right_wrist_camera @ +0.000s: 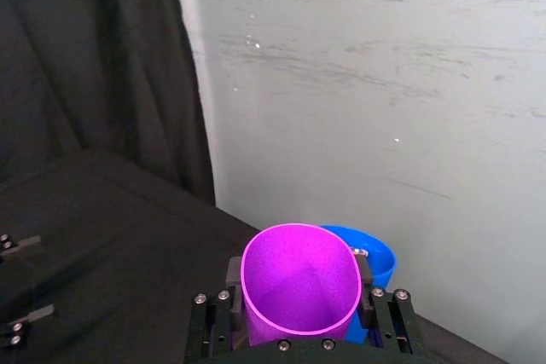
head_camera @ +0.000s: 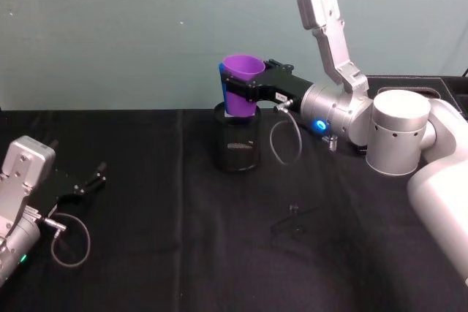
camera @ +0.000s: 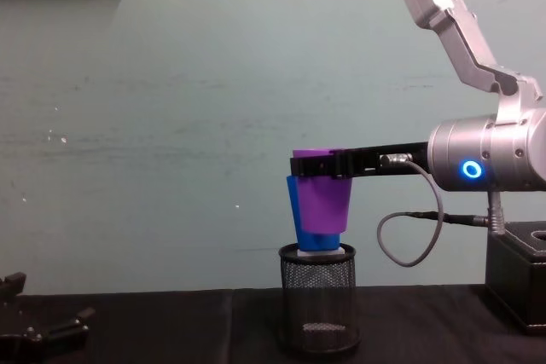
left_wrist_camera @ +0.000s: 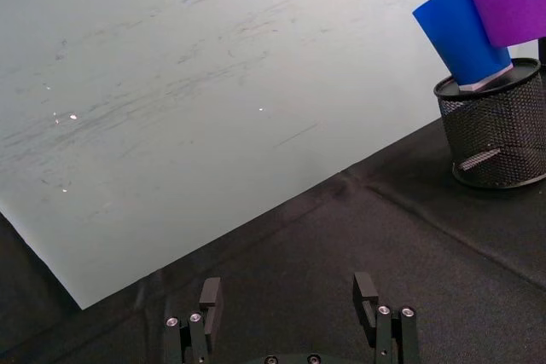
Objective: Pick up one cup with a gripper and tap it against the other cup.
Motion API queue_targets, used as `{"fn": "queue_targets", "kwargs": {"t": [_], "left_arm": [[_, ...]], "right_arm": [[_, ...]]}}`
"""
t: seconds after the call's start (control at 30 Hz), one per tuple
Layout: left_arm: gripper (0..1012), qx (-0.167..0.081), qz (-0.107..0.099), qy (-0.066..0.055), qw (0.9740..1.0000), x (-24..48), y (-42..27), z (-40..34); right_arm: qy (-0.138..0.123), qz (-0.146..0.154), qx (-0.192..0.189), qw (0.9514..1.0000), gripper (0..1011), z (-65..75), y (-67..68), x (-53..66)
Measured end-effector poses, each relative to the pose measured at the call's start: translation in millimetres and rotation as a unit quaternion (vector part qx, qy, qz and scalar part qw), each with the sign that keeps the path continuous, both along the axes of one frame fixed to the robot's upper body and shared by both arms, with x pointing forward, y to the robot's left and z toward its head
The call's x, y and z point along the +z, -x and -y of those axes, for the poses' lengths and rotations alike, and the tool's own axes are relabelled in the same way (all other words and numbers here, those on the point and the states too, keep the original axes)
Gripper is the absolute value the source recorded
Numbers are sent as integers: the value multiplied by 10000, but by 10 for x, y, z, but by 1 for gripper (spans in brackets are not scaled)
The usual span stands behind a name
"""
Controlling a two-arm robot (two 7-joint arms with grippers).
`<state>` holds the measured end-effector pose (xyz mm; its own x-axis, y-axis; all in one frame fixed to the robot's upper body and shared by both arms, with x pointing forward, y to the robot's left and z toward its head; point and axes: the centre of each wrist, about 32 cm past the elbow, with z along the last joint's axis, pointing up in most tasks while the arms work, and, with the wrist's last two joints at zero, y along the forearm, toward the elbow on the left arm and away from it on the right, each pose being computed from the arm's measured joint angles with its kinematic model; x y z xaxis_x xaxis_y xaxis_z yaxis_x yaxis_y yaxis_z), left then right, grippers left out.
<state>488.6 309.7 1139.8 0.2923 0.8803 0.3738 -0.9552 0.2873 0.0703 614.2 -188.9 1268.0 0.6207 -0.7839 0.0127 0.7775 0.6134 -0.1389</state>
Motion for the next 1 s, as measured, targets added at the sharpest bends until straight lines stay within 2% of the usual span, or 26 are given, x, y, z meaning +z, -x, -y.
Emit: {"fn": "queue_targets", "kwargs": {"t": [0.37,0.7,1.0], "left_arm": [[1000,0,0,0,10000,0,0,0],[1000,0,0,0,10000,0,0,0],[1000,0,0,0,10000,0,0,0]], "right_arm": [[-1,107,131,9999,735,18,124,-26],[-26,103,237,9997,734,97,295,-72],[-49,220,379,9990,734,158,507,-74]]}}
